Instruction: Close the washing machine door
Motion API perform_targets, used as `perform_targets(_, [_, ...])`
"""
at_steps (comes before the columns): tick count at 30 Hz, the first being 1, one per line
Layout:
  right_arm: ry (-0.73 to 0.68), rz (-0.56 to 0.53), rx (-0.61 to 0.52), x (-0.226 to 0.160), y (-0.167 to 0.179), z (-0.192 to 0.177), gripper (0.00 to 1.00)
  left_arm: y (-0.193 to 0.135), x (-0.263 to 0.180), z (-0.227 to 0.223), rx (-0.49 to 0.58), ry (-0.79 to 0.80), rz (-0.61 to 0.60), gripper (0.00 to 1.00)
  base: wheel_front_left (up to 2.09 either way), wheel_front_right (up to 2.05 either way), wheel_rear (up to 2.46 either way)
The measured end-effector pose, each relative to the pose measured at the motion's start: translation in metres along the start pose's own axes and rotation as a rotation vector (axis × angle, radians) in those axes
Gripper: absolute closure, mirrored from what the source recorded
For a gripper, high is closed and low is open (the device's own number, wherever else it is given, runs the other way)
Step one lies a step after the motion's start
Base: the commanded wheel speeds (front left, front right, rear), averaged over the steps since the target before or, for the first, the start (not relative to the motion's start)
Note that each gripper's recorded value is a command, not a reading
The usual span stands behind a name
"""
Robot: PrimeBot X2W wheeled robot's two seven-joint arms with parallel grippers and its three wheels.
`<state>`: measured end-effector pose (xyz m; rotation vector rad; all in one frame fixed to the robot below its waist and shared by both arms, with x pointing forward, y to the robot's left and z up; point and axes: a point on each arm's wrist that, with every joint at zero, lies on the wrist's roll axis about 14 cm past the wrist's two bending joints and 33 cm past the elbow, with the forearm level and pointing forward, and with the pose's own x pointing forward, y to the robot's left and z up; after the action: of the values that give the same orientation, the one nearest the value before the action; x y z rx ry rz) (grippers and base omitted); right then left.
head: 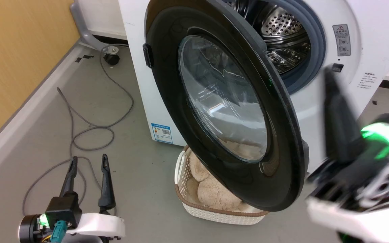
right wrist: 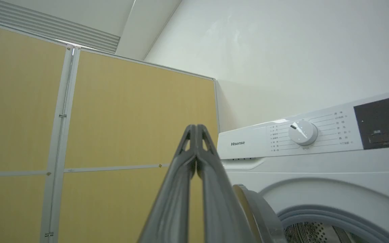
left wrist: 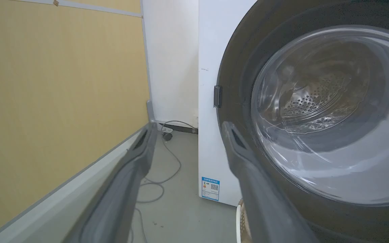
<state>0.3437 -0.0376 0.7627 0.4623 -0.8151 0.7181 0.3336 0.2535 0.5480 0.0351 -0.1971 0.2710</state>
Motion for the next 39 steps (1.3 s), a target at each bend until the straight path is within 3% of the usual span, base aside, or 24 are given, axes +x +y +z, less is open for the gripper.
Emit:
perform_targets(5, [0.159, 0.147, 0.097, -0.017, 0.037, -0.035, 1.00, -0.004, 0.001, 0.000, -0.007, -0.002, -0.009, 0.00, 0.00, 0.00, 0.00])
perform_targets(6, [0.243, 0.186, 0.108, -0.031, 0.044, -0.052, 1.00, -0.006, 0.002, 0.000, -0.014, -0.002, -0.013, 0.00, 0.00, 0.00, 0.00])
perform_targets(15, [0.590, 0.265, 0.039, -0.104, 0.044, -0.122, 1.00, -0.014, 0.006, -0.003, -0.013, 0.002, -0.032, 0.00, 0.00, 0.00, 0.00])
perform_targets(18, [0.689, 0.233, 0.000, -0.132, 0.031, -0.138, 1.00, -0.019, 0.007, -0.004, -0.008, 0.002, -0.049, 0.00, 0.00, 0.00, 0.00])
perform_targets(24, [0.787, 0.070, -0.068, -0.164, -0.018, -0.148, 1.00, -0.030, 0.010, -0.007, -0.001, 0.008, -0.077, 0.00, 0.00, 0.00, 0.00])
perform_targets(30, [0.781, -0.083, -0.166, -0.167, -0.070, -0.145, 1.00, -0.040, 0.013, -0.014, 0.004, 0.026, -0.105, 0.00, 0.00, 0.00, 0.00])
perform_targets(39, [0.787, -0.207, -0.257, -0.164, -0.131, -0.151, 1.00, -0.053, 0.023, -0.026, 0.000, 0.055, -0.128, 0.00, 0.00, 0.00, 0.00])
